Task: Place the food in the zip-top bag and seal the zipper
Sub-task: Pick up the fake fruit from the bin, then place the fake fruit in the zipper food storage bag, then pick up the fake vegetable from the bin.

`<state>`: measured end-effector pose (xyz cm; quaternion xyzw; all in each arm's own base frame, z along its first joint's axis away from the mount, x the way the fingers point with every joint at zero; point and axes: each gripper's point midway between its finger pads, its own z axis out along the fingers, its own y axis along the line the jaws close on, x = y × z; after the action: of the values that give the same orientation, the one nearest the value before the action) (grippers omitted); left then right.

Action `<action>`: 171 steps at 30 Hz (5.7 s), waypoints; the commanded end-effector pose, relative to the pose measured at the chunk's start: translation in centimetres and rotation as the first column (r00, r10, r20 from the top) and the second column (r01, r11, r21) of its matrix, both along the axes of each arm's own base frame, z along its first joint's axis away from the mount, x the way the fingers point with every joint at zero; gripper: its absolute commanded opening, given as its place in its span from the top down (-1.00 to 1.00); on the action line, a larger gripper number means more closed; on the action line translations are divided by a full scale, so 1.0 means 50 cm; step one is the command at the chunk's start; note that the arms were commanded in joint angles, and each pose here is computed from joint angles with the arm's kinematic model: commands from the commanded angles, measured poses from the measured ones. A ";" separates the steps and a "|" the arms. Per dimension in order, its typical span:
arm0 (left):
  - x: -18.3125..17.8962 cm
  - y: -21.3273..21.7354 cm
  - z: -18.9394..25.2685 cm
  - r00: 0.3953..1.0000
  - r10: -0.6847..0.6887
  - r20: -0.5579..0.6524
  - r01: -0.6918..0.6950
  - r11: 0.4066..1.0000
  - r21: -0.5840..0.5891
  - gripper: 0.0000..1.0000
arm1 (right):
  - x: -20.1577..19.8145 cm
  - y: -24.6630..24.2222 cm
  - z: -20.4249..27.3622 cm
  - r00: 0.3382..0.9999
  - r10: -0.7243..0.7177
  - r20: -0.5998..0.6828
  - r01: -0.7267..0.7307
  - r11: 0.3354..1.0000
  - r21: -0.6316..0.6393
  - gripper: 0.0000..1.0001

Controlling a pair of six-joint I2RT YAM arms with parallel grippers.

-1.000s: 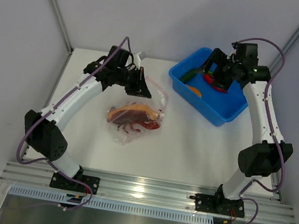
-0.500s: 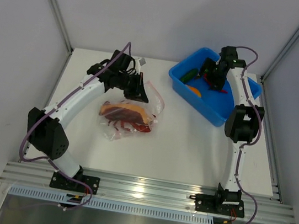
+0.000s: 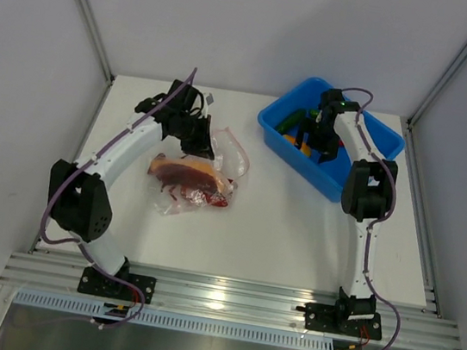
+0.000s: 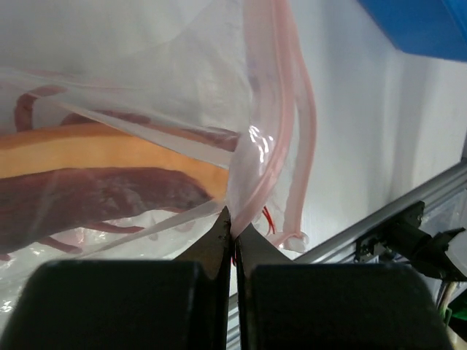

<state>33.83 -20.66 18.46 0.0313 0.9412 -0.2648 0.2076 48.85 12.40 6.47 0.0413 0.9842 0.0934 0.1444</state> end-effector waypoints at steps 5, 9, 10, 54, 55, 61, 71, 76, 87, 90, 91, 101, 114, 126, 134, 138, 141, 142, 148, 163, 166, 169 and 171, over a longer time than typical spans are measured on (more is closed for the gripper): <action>0.036 0.040 -0.054 0.998 0.032 -0.045 -0.029 0.997 0.075 0.99 | 0.055 0.049 -0.052 0.999 0.033 0.016 -0.033 0.999 -0.002 -0.67; 0.025 0.044 -0.079 0.996 0.035 -0.083 -0.029 0.997 0.072 0.99 | 0.101 0.033 -0.059 0.995 -0.044 0.088 0.046 0.999 -0.028 -0.39; 0.026 0.045 -0.082 0.996 0.036 -0.085 -0.029 0.997 0.071 0.99 | 0.111 0.030 -0.061 0.993 -0.061 0.103 0.064 0.998 -0.026 -0.36; 0.007 0.056 -0.057 0.997 0.044 -0.057 -0.042 0.999 0.021 0.99 | 0.292 0.023 -0.044 0.907 -0.093 0.410 0.016 0.982 0.187 -0.81; 0.006 0.057 -0.057 0.997 0.043 -0.057 -0.042 0.999 0.023 0.99 | 0.291 0.029 -0.046 0.908 -0.089 0.409 0.010 0.981 0.192 -0.76; -0.007 0.054 -0.057 0.997 0.045 -0.059 -0.045 0.999 0.003 0.99 | 0.290 0.035 -0.051 0.909 -0.090 0.406 0.008 0.980 0.199 -0.13; -0.016 0.051 -0.039 0.999 0.032 -0.040 -0.032 0.999 -0.019 0.99 | 0.283 0.023 0.057 0.891 -0.179 0.418 0.084 0.968 0.236 0.59; -0.024 0.049 -0.038 0.999 0.015 -0.046 -0.016 1.000 -0.026 0.99 | 0.257 0.010 0.177 0.865 -0.212 0.454 0.107 0.964 0.245 0.67; -0.051 0.051 -0.011 1.000 0.009 -0.007 -0.010 0.998 -0.055 0.99 | 0.086 0.071 0.392 0.860 -0.054 0.507 -0.049 0.981 0.187 0.74; -0.052 0.051 0.000 1.000 0.013 0.006 -0.012 0.998 -0.060 0.99 | 0.007 0.099 0.419 0.862 0.051 0.505 -0.136 0.982 0.133 0.76; -0.055 0.052 0.005 1.000 0.013 0.008 -0.012 0.998 -0.060 0.99 | -0.025 0.126 0.421 0.857 0.122 0.500 -0.202 0.973 0.109 0.76; -0.063 0.053 0.053 0.999 0.013 0.035 -0.010 0.997 -0.071 0.99 | -0.288 0.293 0.438 0.783 0.450 0.430 -0.582 0.775 0.249 0.74; -0.085 0.042 0.128 0.996 -0.012 0.089 0.022 0.994 -0.112 0.99 | -0.399 0.446 0.366 0.704 0.637 0.313 -0.707 0.590 0.390 0.71; -0.123 0.009 0.158 0.992 -0.066 0.105 0.084 0.981 -0.177 0.99 | -0.362 0.517 0.323 0.726 0.626 0.284 -0.686 0.631 0.362 0.69; -0.128 -0.002 0.190 0.987 -0.073 0.141 0.101 0.973 -0.208 0.99 | -0.335 0.557 0.298 0.752 0.592 0.289 -0.658 0.652 0.377 0.41; -0.130 -0.002 0.198 0.987 -0.065 0.149 0.097 0.971 -0.218 0.99 | -0.329 0.569 0.290 0.753 0.592 0.286 -0.657 0.653 0.377 0.00; -0.129 -0.003 0.207 0.986 -0.057 0.160 0.093 0.969 -0.228 0.99 | -0.332 0.570 0.289 0.749 0.598 0.284 -0.661 0.651 0.373 -0.44; -0.130 -0.003 0.208 0.986 -0.055 0.159 0.091 0.970 -0.228 0.99 | -0.334 0.568 0.290 0.746 0.602 0.285 -0.665 0.650 0.368 -0.52; -0.124 0.001 0.209 0.985 -0.044 0.169 0.081 0.973 -0.215 0.99 | -0.341 0.539 0.320 0.744 0.592 0.310 -0.668 0.666 0.331 -0.99; -0.105 -0.005 0.181 0.988 -0.041 0.149 0.073 0.975 -0.211 0.99 | -0.133 0.244 0.478 0.865 0.086 0.494 -0.234 0.940 0.247 -0.99; -0.103 -0.008 0.169 0.990 -0.045 0.133 0.073 0.974 -0.215 0.99 | -0.051 0.156 0.477 0.863 -0.135 0.486 -0.067 0.924 0.376 -0.98; -0.100 -0.013 0.162 0.991 -0.050 0.122 0.076 0.972 -0.221 0.99 | 0.008 0.097 0.418 0.861 -0.241 0.449 0.057 0.921 0.385 -0.99; -0.098 -0.014 0.156 0.992 -0.052 0.117 0.077 0.972 -0.222 0.99 | 0.045 0.070 0.394 0.837 -0.274 0.473 0.116 0.935 0.336 -0.99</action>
<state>28.45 -20.32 25.20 0.0430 0.9045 -0.3490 0.2413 48.10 16.03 27.30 0.0960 0.8889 0.2454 0.3747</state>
